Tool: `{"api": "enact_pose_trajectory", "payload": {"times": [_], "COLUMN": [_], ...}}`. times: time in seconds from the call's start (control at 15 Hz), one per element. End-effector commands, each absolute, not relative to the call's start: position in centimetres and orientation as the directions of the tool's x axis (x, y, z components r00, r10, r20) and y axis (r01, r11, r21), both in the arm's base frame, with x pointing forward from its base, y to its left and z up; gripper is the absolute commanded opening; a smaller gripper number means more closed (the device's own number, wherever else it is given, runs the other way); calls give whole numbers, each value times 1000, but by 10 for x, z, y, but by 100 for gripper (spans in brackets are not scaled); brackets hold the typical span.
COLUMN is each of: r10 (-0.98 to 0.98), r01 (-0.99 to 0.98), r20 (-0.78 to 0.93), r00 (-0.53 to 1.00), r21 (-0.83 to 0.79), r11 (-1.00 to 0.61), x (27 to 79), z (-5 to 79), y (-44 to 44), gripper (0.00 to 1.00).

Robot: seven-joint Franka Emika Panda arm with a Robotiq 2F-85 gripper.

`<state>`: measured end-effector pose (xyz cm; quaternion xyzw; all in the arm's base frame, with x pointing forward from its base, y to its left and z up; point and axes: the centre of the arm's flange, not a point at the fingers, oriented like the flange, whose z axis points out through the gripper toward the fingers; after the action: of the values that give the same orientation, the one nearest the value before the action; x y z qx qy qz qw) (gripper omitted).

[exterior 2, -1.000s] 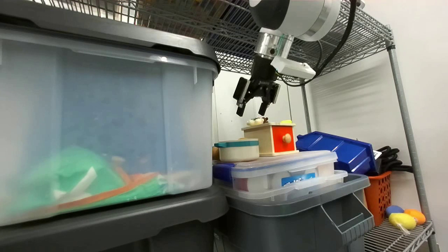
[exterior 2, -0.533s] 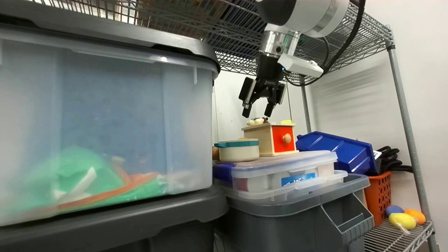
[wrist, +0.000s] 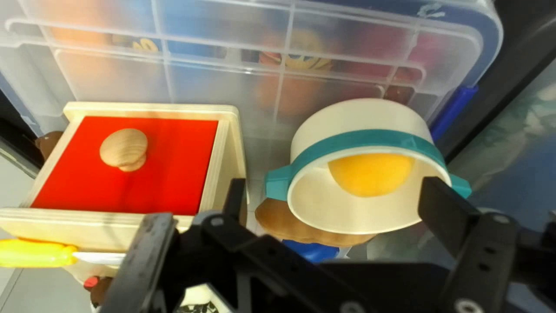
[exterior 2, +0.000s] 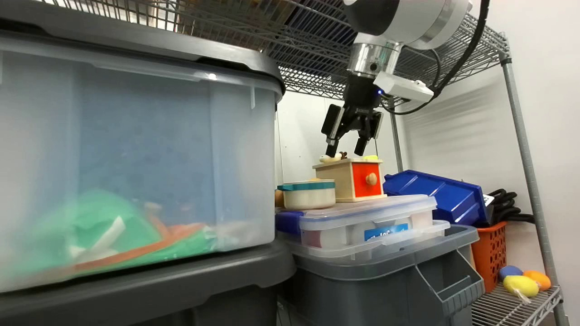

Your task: Pick up the bread plush toy and the yellow plush toy and put them on the left

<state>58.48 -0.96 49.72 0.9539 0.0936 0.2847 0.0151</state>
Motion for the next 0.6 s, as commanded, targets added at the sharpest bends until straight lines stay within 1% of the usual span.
{"api": "enact_pose_trajectory", "payload": {"times": [0.0, 0.53], "r10": [198, 189], "r01": [182, 185], "r20": [520, 492], "r00": [831, 850], "r21": [82, 58], "r11": [-980, -981], "x": [538, 475], "z": [504, 532], "y": [-14, -20], "gripper": [100, 100]}}
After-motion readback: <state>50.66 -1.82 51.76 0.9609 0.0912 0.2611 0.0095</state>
